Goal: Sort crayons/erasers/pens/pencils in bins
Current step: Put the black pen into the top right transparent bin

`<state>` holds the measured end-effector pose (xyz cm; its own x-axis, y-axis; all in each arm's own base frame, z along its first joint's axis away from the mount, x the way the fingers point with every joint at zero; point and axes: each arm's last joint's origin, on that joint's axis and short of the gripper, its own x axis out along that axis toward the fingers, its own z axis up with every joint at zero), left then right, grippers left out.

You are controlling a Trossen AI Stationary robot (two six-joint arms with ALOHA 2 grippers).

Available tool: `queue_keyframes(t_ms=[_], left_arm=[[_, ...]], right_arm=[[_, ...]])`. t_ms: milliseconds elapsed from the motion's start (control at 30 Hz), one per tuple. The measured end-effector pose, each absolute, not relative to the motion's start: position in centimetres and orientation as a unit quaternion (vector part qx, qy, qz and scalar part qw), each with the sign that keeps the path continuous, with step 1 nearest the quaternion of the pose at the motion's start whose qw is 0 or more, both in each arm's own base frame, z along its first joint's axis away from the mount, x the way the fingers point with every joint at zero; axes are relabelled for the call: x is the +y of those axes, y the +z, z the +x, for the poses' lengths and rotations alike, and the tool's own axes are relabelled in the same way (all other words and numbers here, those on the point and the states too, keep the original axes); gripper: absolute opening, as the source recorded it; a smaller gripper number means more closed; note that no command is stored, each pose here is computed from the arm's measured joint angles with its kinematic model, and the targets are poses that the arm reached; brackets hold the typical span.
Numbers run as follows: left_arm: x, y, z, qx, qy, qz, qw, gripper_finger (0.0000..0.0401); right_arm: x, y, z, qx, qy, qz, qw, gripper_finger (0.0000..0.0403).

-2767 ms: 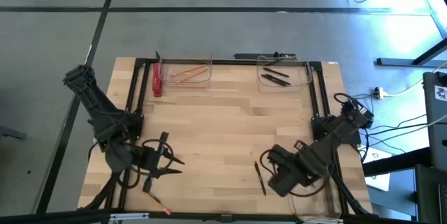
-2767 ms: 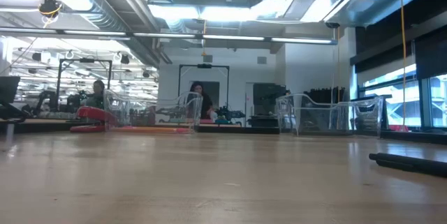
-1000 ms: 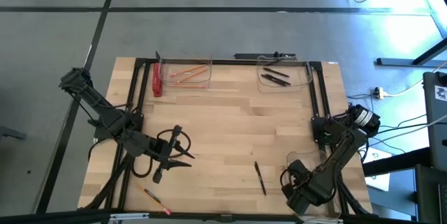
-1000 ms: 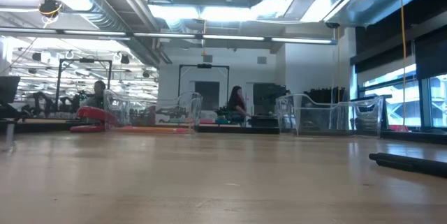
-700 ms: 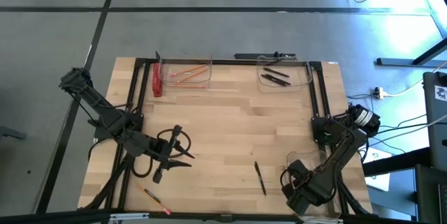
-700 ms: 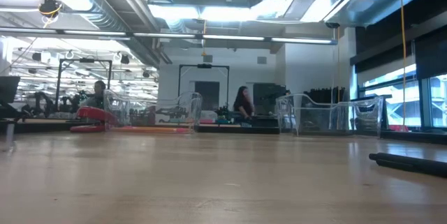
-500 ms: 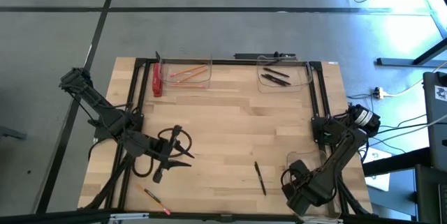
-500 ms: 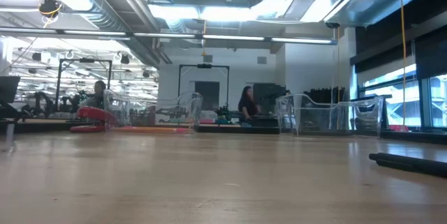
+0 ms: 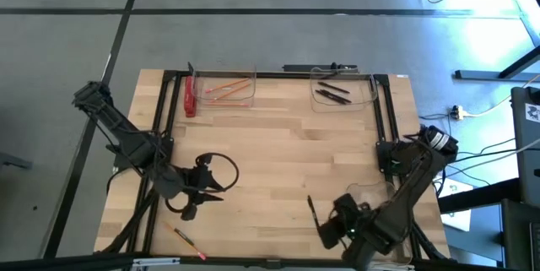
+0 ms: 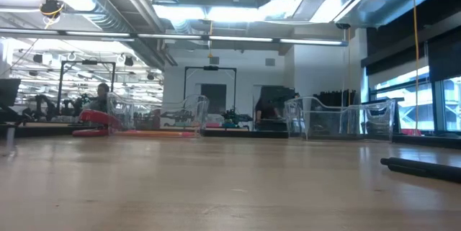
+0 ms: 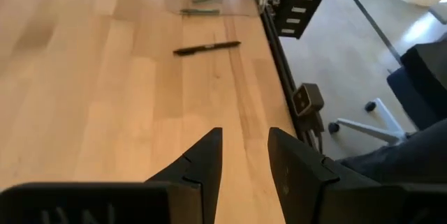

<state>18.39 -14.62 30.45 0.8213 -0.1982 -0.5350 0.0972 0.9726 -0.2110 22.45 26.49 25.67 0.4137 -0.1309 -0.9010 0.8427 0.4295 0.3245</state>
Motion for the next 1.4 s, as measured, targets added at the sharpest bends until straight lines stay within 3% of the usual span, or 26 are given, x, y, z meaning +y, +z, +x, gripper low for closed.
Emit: queue_keyframes(t_ms=[100, 400, 733, 933, 1400], left_arm=[[-15.0, 30.4, 18.0, 0.293, -0.084, -0.095, 0.948, 0.011], [-15.8, 30.4, 17.3, 0.291, -0.09, -0.101, 0.947, 0.011], [-16.3, 30.4, 16.8, 0.286, -0.09, -0.099, 0.949, 0.011], [-16.3, 30.4, 16.8, 0.286, -0.088, -0.098, 0.949, 0.011], [-16.2, 30.4, 16.8, 0.287, -0.087, -0.093, 0.949, 0.011]], right_arm=[[25.9, 25.5, 24.3, 0.42, -0.309, 0.413, 0.747, 0.0122], [22.5, 24.2, 28.4, 0.458, -0.33, 0.387, 0.729, 0.0122], [19.5, 20.7, 31.9, 0.509, -0.375, 0.385, 0.673, 0.0122], [18.3, 18.8, 32.8, 0.568, -0.38, 0.374, 0.627, 0.0122], [18.2, 16.3, 33.6, 0.589, -0.39, 0.358, 0.611, 0.0122]])
